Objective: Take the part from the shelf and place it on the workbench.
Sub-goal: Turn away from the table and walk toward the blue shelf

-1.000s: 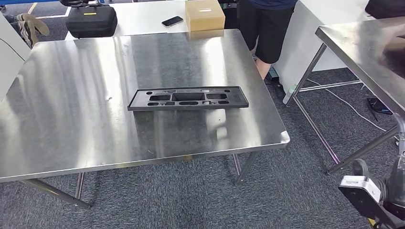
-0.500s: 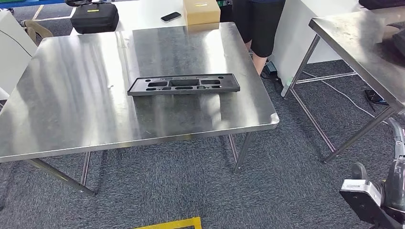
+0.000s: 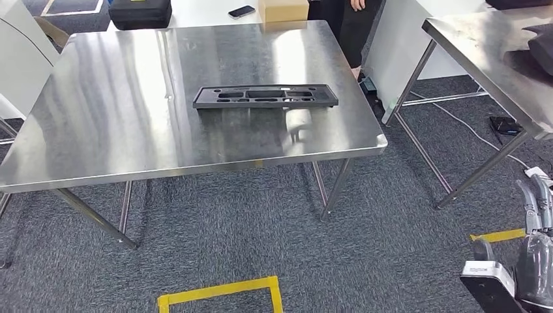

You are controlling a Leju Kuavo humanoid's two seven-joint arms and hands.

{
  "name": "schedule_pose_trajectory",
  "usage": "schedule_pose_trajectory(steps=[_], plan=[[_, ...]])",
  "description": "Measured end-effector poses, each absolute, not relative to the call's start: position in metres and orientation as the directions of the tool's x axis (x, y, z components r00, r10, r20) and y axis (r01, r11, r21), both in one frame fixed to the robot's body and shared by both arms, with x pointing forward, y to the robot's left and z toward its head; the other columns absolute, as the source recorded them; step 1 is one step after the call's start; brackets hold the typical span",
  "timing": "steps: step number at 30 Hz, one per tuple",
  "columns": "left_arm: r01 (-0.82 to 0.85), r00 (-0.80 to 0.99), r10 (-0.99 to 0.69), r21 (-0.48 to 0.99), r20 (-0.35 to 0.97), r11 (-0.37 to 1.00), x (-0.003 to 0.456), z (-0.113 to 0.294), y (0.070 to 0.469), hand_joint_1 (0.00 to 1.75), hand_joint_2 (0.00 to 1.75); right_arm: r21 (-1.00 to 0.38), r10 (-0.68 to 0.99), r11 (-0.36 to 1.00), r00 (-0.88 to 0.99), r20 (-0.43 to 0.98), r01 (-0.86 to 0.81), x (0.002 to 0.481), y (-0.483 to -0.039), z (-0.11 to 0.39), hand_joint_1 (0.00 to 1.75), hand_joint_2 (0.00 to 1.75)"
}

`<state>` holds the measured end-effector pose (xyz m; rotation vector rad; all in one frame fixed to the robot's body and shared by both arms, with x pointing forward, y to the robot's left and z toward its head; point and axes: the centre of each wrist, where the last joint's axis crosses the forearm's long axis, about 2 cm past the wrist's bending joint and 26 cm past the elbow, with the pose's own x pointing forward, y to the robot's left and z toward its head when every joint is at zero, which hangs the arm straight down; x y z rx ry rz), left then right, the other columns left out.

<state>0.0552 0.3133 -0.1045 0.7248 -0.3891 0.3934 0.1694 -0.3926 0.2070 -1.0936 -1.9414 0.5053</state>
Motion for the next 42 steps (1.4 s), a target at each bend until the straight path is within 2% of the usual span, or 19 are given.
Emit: schedule_pose_trajectory(steps=[7, 12, 18, 24, 28, 31, 33, 42], plan=[[-0.479, 0.858, 0.228, 0.555, 0.46, 0.68, 0.051, -0.105, 0.31, 0.0, 0.0, -0.679, 0.794, 0.573, -0.108, 0.598, 0.458, 0.167, -0.382, 0.163, 0.0, 0.0], [-0.478, 0.861, 0.243, 0.55, 0.446, 0.684, 0.045, -0.106, 0.308, 0.0, 0.0, -0.669, 0.673, 0.641, 0.143, 0.726, 0.377, 0.165, -0.372, 0.089, 0.0, 0.0], [-0.489, 0.855, 0.258, 0.536, 0.45, 0.688, 0.044, -0.106, 0.306, 0.0, 0.0, -0.614, 0.446, 0.724, 0.467, 0.764, 0.313, 0.153, -0.38, -0.01, 0.0, 0.0], [-0.514, 0.845, 0.289, 0.533, 0.45, 0.672, 0.04, -0.106, 0.305, 0.0, 0.0, -0.563, 0.247, 0.789, 0.714, 0.655, 0.244, 0.116, -0.363, -0.069, 0.0, 0.0], [-0.52, 0.842, 0.296, 0.533, 0.45, 0.667, 0.038, -0.107, 0.304, 0.0, 0.0, -0.539, 0.176, 0.827, 0.836, 0.519, 0.161, 0.098, -0.343, -0.088, 0.0, 0.0], [-0.517, 0.845, 0.3, 0.533, 0.443, 0.67, 0.036, -0.107, 0.299, 0.0, 0.0, -0.494, 0.175, 0.869, 0.921, 0.348, 0.022, 0.075, -0.319, -0.1, 0.0, 0.0], [-0.516, 0.846, 0.303, 0.531, 0.439, 0.672, 0.035, -0.107, 0.296, 0.0, 0.0, -0.461, 0.193, 0.886, 0.939, 0.286, -0.041, 0.066, -0.306, -0.104, 0.0, 0.0], [-0.49, 0.862, 0.289, 0.54, 0.417, 0.684, 0.028, -0.108, 0.29, 0.0, 0.0, -0.381, 0.239, 0.913, 0.95, 0.202, -0.149, 0.051, -0.28, -0.109, 0.0, 0.0]])
